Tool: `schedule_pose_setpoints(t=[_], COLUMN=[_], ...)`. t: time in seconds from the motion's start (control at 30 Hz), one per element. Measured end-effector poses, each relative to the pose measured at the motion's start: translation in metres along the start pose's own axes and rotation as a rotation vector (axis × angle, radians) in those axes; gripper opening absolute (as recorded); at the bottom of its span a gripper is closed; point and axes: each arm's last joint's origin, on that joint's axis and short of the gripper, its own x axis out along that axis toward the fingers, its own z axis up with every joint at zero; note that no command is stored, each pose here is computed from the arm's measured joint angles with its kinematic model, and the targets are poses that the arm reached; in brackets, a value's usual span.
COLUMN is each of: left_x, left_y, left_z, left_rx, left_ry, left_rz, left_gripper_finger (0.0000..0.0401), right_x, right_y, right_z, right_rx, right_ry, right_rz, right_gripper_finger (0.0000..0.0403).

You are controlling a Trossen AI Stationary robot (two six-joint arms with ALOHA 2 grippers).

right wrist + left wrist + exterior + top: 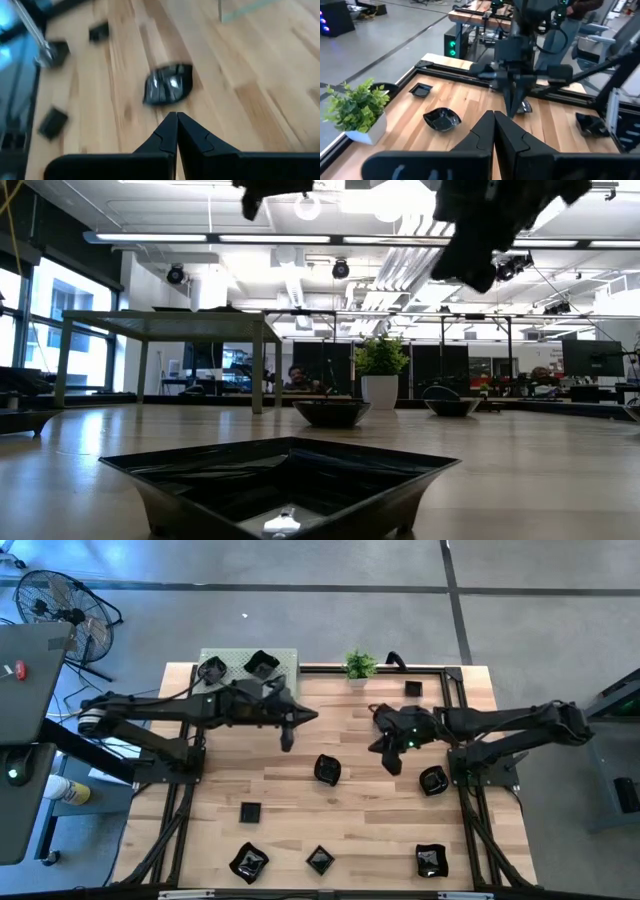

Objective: Pick & Place Mini shaped plates
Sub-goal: Stack the black leaf-shaped plate on top of the black leaf-shaped plate on the shelf

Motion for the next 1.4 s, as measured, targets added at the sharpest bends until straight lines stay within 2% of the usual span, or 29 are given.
schedule_pose_setpoints(t=[0.17, 0.37, 0.53, 0.7, 0.87, 1.03, 1.13, 1.4], left_x=[-0.022, -0.044, -0.047, -0.046, -0.046, -0.046, -0.046, -0.046], left_y=[0.002, 0.005, 0.006, 0.006, 0.006, 0.006, 0.006, 0.007], left_z=[-0.01, -0.019, -0.028, -0.03, -0.032, -0.032, -0.032, -0.034], left_rx=[-0.002, 0.007, 0.022, 0.021, -0.009, -0.013, -0.012, -0.009], left_ry=[-0.032, -0.115, -0.083, -0.058, -0.036, -0.037, -0.037, -0.014], left_rz=[-0.029, -0.039, -0.032, -0.033, -0.031, -0.027, -0.027, -0.023], left_gripper_finger=[0.0001, 0.0001, 0.0001, 0.0001, 0.0001, 0.0001, 0.0001, 0.0001], right_x=[-0.016, -0.032, -0.033, -0.031, -0.026, -0.025, -0.028, -0.023], right_y=[0.018, 0.047, 0.069, 0.08, 0.076, 0.062, 0.054, 0.043], right_z=[-0.005, -0.026, -0.057, -0.092, -0.128, -0.142, -0.143, -0.149], right_rx=[0.005, 0.04, 0.061, 0.079, 0.051, 0.031, -0.039, -0.268], right_ry=[0.186, 0.417, 0.58, 0.723, 0.817, 0.859, 0.833, 0.743], right_rz=[-0.039, 0.022, 0.106, 0.159, 0.127, -0.003, -0.115, -0.176], right_gripper_finger=[0.0002, 0.0011, 0.0049, 0.0098, 0.013, 0.0142, 0.0144, 0.0144])
